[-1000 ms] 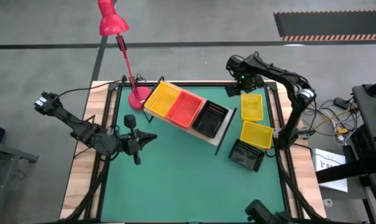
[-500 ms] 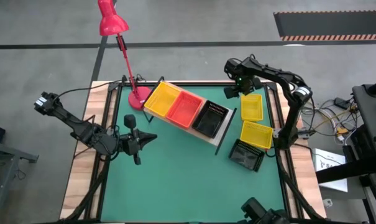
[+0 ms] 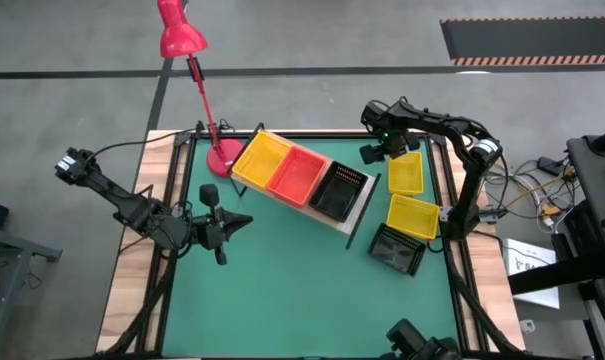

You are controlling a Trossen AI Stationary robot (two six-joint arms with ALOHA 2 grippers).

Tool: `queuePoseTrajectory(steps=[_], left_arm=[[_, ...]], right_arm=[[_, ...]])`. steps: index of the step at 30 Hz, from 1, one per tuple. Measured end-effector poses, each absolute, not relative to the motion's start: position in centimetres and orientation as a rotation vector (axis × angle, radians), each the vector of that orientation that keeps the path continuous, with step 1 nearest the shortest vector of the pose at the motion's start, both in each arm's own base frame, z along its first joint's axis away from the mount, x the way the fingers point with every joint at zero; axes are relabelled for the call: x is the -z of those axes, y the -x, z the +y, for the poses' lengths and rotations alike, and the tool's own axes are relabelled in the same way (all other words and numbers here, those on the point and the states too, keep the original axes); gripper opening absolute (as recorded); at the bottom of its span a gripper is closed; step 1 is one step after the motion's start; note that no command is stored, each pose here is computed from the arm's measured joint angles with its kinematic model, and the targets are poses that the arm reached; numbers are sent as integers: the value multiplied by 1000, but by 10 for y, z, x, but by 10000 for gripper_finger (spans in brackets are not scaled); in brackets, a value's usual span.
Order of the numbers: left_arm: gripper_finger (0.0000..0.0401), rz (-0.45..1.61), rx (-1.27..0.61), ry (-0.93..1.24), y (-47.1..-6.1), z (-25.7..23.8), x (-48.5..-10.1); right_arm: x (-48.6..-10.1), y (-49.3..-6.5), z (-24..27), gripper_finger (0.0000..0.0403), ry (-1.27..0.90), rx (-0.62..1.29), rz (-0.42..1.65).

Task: Stack baskets on shelf by color
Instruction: Stack the top yellow bin on top of the other yellow bins on the shelf

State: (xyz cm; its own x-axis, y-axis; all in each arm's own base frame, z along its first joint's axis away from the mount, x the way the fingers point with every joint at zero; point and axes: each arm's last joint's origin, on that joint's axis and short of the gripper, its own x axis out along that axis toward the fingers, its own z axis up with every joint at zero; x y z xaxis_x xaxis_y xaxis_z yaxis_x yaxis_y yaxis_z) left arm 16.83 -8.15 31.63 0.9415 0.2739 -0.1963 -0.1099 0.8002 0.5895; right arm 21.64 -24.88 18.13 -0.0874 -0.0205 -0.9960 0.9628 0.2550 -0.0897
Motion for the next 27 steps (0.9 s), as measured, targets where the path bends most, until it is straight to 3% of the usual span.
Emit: queuePoseTrajectory(steps=[10,18,27], left_arm=[[2,279,-208,-617,-168,-82,-316],[2,281,-207,-622,-168,-82,-316],[2,282,-205,-636,-169,-82,-316]], right_arm=[[-182,-216,-249,17,-977,1097,1367],[-192,-214,-246,13,-979,1095,1370],[-246,-224,-239,10,-803,961,1315]])
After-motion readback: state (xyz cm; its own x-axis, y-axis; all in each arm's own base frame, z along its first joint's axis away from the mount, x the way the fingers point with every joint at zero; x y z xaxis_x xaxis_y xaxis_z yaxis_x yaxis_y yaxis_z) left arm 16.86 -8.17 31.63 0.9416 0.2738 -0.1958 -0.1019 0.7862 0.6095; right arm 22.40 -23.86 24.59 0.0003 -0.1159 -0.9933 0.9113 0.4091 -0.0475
